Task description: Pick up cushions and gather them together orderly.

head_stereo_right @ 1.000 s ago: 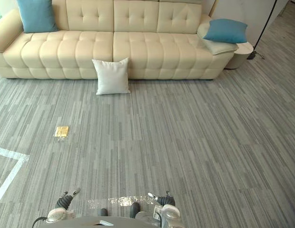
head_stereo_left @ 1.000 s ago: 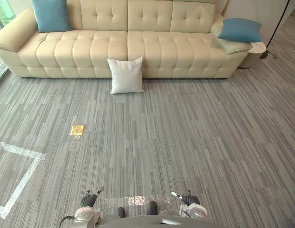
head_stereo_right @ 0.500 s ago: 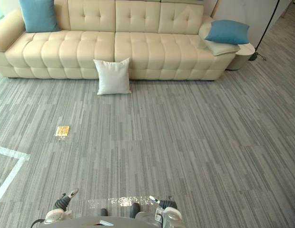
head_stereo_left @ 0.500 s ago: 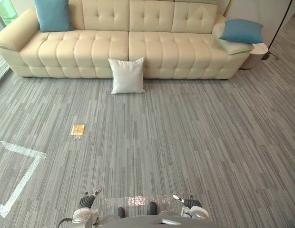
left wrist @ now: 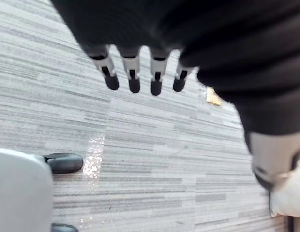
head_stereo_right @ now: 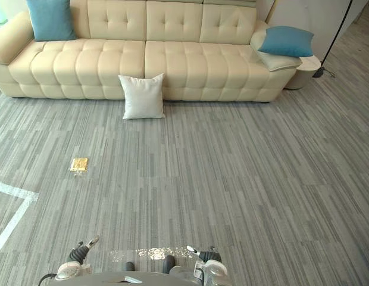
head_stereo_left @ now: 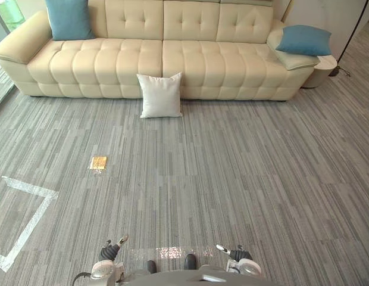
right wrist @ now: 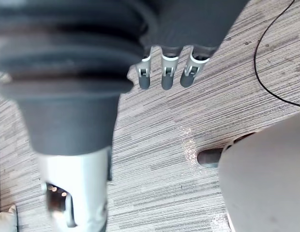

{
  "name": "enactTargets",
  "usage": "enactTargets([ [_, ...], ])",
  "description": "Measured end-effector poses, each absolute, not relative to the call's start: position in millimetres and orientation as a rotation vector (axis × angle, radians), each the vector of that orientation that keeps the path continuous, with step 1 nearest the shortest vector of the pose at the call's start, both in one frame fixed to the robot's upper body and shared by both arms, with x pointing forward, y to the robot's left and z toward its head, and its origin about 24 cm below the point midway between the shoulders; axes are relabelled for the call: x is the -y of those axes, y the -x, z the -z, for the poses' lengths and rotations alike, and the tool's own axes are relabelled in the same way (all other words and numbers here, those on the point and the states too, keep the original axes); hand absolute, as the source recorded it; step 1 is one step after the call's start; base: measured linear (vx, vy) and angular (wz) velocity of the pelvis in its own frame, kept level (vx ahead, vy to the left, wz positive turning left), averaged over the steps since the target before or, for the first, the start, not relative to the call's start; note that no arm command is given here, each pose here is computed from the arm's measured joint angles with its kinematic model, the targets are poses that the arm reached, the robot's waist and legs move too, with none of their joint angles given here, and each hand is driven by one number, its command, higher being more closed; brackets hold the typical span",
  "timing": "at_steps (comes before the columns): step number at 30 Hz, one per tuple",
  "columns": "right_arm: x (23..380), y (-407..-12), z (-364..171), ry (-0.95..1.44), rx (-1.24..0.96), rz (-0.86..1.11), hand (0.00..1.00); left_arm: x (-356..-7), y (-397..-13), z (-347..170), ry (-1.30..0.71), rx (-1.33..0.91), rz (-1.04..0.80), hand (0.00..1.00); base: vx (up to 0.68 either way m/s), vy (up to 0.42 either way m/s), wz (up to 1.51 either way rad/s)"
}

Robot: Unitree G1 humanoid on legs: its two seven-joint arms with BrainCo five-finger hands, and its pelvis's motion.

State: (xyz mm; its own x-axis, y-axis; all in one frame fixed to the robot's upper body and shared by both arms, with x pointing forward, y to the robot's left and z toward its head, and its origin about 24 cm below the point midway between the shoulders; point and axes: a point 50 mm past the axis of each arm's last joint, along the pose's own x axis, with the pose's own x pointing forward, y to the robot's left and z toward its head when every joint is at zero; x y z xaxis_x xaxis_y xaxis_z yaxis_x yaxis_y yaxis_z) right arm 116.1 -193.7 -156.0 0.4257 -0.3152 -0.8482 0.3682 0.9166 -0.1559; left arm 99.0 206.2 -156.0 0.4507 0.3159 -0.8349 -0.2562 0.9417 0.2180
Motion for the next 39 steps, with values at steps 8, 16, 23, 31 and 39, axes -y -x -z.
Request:
enactTargets([
  [8, 193.7, -115.4, 156.3, -0.057, -1.05, 0.428, 0.0, -205.4, -101.9, 156.5, -0.063, -1.049, -0.349, 0.0, -0.01, -0.003, 0.06],
  [16, 193.6, -116.4, 155.9, -0.057, -1.046, 0.428, 0.0, -203.4, -105.1, 155.9, -0.072, -1.042, -0.331, 0.0, 0.0, -0.003, 0.04],
  [23, 194.9, -118.0, 155.0, -0.059, -1.038, 0.433, 0.0, -200.4, -109.0, 155.3, -0.074, -1.034, -0.315, 0.0, 0.0, -0.006, 0.04],
  [31, 200.0, -120.0, 151.0, -0.09, -0.995, 0.478, 0.0, -201.0, -125.3, 147.5, -0.016, -0.958, -0.338, 0.0, 0.07, -0.008, 0.04],
  [39, 205.4, -122.4, 148.1, -0.077, -0.978, 0.485, 0.0, -189.1, -138.2, 141.0, 0.047, -0.889, -0.339, 0.0, 0.27, 0.218, -0.16],
])
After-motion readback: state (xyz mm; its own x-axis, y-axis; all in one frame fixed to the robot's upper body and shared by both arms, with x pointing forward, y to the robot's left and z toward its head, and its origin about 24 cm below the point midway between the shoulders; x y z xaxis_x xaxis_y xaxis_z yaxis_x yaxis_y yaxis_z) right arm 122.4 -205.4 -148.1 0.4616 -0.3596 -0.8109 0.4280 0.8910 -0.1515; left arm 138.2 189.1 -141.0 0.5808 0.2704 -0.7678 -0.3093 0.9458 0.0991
